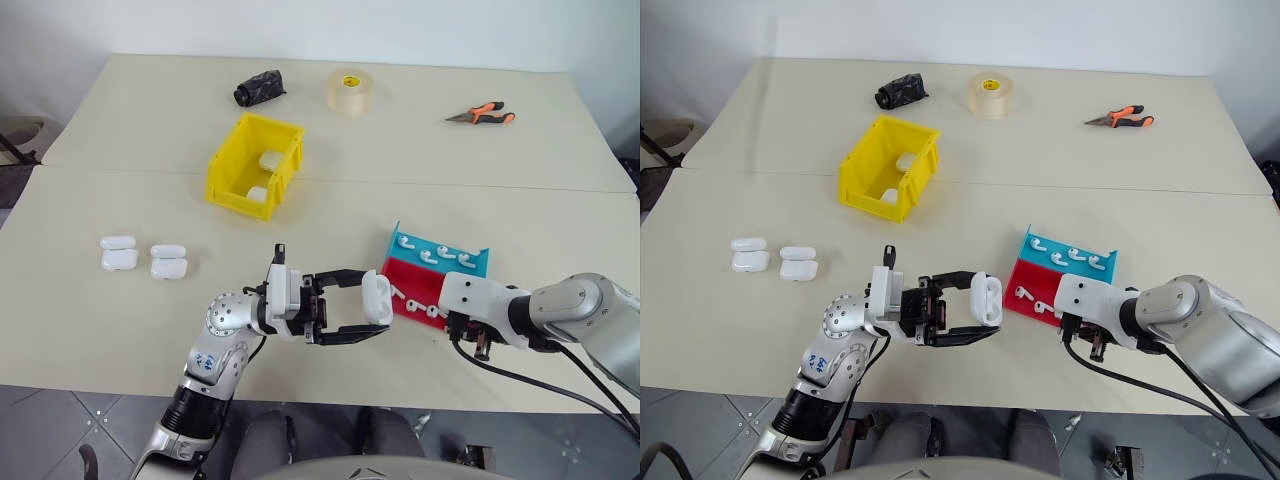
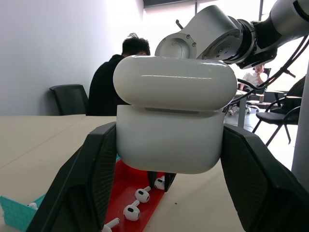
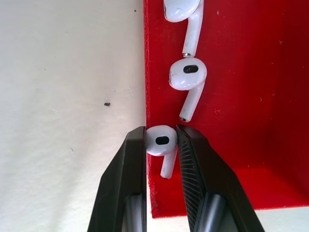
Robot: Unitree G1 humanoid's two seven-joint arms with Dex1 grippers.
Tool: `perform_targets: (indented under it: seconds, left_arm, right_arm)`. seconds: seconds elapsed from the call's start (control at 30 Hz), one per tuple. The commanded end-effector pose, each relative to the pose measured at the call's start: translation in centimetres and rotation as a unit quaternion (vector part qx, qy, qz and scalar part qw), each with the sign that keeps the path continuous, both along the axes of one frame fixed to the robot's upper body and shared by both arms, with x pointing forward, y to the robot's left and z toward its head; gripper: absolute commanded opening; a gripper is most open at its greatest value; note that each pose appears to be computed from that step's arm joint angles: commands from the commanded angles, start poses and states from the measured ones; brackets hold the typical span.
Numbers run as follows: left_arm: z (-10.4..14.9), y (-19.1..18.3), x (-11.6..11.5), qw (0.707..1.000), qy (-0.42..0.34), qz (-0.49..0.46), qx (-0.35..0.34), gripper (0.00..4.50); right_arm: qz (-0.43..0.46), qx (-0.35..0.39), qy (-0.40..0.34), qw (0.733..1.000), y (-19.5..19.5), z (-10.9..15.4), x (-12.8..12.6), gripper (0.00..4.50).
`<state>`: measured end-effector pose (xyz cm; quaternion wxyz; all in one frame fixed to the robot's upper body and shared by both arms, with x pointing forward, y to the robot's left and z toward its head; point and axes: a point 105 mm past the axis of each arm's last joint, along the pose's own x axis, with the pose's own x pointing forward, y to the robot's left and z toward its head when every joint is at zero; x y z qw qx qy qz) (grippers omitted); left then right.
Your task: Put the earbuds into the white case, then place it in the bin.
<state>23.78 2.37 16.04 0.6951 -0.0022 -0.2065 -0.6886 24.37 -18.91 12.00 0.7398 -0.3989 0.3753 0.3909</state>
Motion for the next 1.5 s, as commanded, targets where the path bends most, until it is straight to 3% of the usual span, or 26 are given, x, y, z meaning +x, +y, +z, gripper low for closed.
perform_targets:
  seconds: [0.03,0.27,0.37,0.47,0.63,0.73,0.87,1.13,1.5]
  left_arm:
    - [0.8,0.1,-0.4,1.0,-0.015,-0.002,-0.017,2.81]
    - [0.5,0.5,-0.5,1.0,0.0,-0.018,-0.021,2.81]
    - [0.3,0.6,-0.2,1.0,0.0,-0.019,-0.019,2.81]
    - [0.3,0.9,0.3,1.0,-0.008,-0.013,-0.021,2.81]
    - [0.7,1.4,0.9,0.999,-0.002,-0.015,-0.051,2.81]
    - [0.9,2.1,1.6,0.997,0.024,-0.023,-0.069,2.81]
    - [0.7,2.2,1.9,0.997,0.034,-0.044,-0.045,2.81]
    - [0.8,1.6,2.1,0.996,0.049,-0.076,-0.009,2.81]
    - [2.2,1.3,2.1,0.995,0.05,-0.087,-0.014,2.81]
  right_arm:
    - [0.01,-0.003,-0.007,1.0,0.0,0.4,0.0,0.7]
    - [0.061,0.074,-0.027,0.995,1.4,3.5,-0.5,0.7]
    - [0.063,0.09,-0.035,0.993,0.3,3.9,-0.7,0.7]
    - [0.088,0.179,-0.08,0.977,0.9,5.5,-0.7,0.7]
    - [0.135,0.336,-0.165,0.917,2.3,7.9,-0.9,0.7]
    - [0.11,0.509,-0.21,0.827,2.6,9.8,-1.3,0.7]
    - [0.116,0.602,-0.24,0.752,4.4,11.0,-2.1,0.7]
    - [0.134,0.682,-0.227,0.682,9.0,11.7,-3.2,0.7]
    - [0.125,0.693,-0.228,0.673,10.3,10.5,-2.7,0.7]
